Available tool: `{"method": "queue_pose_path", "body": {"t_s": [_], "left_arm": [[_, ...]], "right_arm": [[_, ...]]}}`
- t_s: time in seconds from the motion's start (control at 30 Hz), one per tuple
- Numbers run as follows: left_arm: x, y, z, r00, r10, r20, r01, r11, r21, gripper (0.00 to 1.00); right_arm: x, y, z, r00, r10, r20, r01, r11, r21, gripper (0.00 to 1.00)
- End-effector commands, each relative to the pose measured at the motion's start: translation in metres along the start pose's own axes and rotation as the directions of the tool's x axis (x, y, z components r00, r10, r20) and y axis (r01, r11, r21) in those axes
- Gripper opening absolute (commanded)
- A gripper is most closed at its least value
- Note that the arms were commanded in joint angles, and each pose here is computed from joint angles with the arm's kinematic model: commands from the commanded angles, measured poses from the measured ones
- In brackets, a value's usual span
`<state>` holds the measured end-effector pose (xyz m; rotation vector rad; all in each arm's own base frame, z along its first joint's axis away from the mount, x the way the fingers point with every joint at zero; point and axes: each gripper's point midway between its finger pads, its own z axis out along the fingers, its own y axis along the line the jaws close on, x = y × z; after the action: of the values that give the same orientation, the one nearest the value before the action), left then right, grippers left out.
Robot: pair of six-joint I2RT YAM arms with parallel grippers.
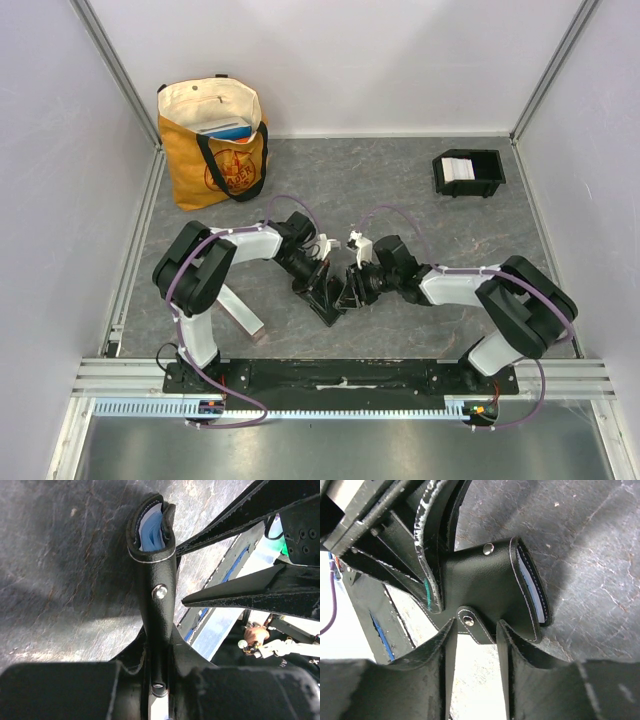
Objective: Put the credit cards into the card holder
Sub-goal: Open the card holder at the center of the board.
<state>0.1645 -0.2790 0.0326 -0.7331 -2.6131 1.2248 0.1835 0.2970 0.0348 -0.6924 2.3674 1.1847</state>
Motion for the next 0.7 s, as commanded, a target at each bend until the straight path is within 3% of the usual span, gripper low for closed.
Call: {"method": "queue_pose_path", "body": {"t_s": [0.0,0.13,0.67], "left_arm": [[-0.018,-0.001,0.0,0.996,0.083,0.027,-0.083,0.997,0.0,0.02],[-0.023,0.003,-0.001,0.996,0.081,0.039,-0.079,0.996,-0.031,0.02],[-0.038,0.011,-0.001,0.994,0.06,0.092,-0.051,0.994,-0.096,0.02]], "right_arm": [[0.017,0.016,0.014,0.991,-0.094,-0.092,0.087,0.993,-0.079,0.4],[0.033,0.024,0.016,0.977,-0.137,-0.161,0.122,0.988,-0.098,0.37],[0.045,0.048,0.027,0.956,-0.198,-0.215,0.171,0.976,-0.137,0.2]]}}
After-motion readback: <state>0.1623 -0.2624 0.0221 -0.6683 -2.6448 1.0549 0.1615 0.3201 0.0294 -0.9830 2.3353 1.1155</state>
